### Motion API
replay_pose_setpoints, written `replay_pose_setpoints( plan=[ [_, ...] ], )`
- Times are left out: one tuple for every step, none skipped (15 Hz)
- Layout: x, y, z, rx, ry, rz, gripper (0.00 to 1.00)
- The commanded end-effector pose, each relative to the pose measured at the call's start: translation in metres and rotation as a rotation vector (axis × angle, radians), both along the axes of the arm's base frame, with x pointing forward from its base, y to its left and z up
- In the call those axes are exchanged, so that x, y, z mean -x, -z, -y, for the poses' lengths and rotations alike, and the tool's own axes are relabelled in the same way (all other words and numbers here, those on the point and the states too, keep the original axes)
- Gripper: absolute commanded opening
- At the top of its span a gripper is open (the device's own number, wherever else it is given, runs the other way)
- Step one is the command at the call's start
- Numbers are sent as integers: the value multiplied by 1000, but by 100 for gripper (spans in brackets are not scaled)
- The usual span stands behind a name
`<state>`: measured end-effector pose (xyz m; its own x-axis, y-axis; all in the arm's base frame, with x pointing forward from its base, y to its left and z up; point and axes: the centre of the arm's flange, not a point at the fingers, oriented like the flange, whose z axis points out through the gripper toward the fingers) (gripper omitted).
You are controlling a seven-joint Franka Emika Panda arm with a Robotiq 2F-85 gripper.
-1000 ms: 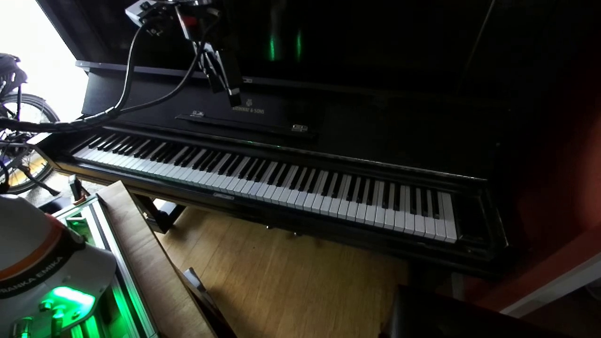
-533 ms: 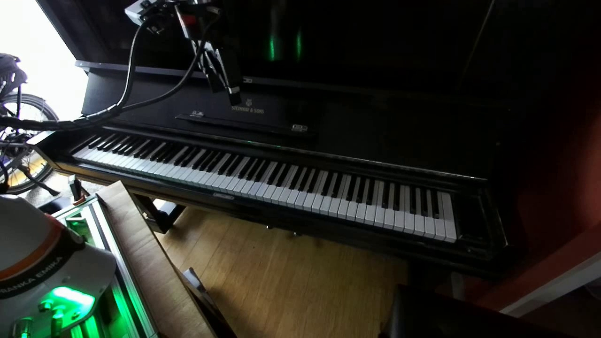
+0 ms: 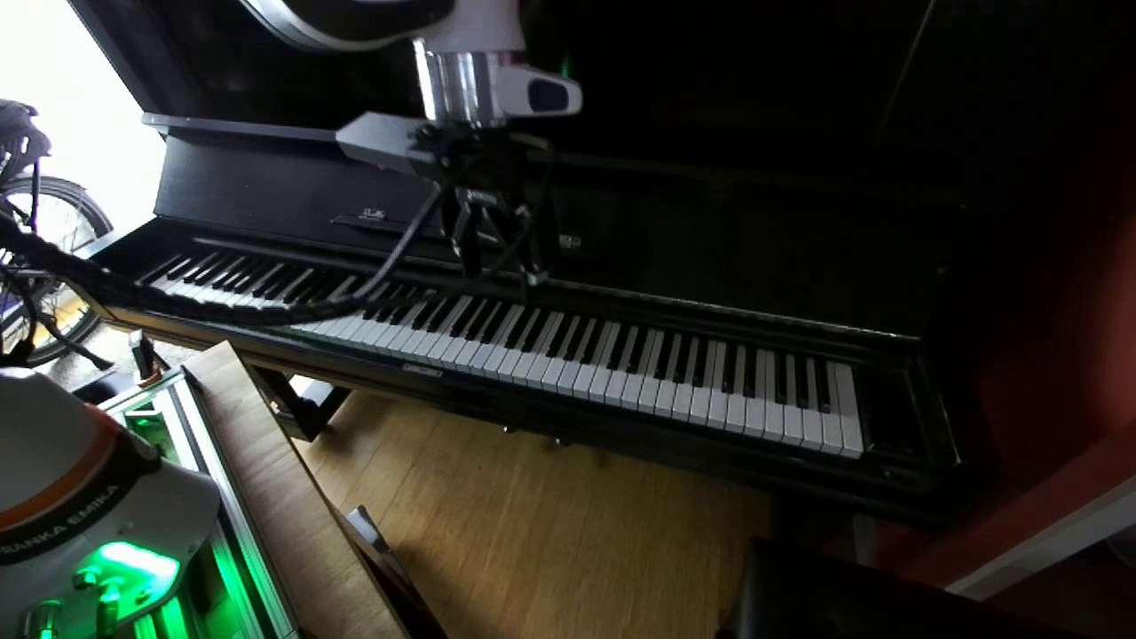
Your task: Press a key on the right side of the piano
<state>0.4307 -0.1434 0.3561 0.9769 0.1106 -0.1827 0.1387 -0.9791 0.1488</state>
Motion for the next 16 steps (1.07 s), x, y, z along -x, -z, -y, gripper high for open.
replay_pose_setpoints(
  plan=[
    [-17, 41, 62, -41, -107, 8, 100],
    [-17, 49, 74, -58, -128, 21, 100],
    [-18, 59, 88, -62, -148, 42, 100],
    [-18, 67, 98, -64, -151, 52, 100],
    [-6, 48, 76, -38, -125, 43, 100],
    [-6, 55, 83, -40, -124, 39, 100],
    [-6, 56, 84, -40, -123, 36, 100],
    [-8, 55, 82, -39, -126, 39, 100],
    [-9, 52, 80, -38, -130, 44, 100],
    [-10, 51, 78, -37, -133, 48, 100],
    [-10, 50, 78, -36, -134, 49, 100],
    [-10, 50, 78, -36, -134, 49, 100],
    [-19, 58, 92, 2, -93, 59, 100],
    [-24, 64, 106, 42, -95, 78, 100],
    [-30, 69, 119, 62, -89, 100, 100],
    [-38, 73, 134, 60, -81, 120, 100]
  ],
)
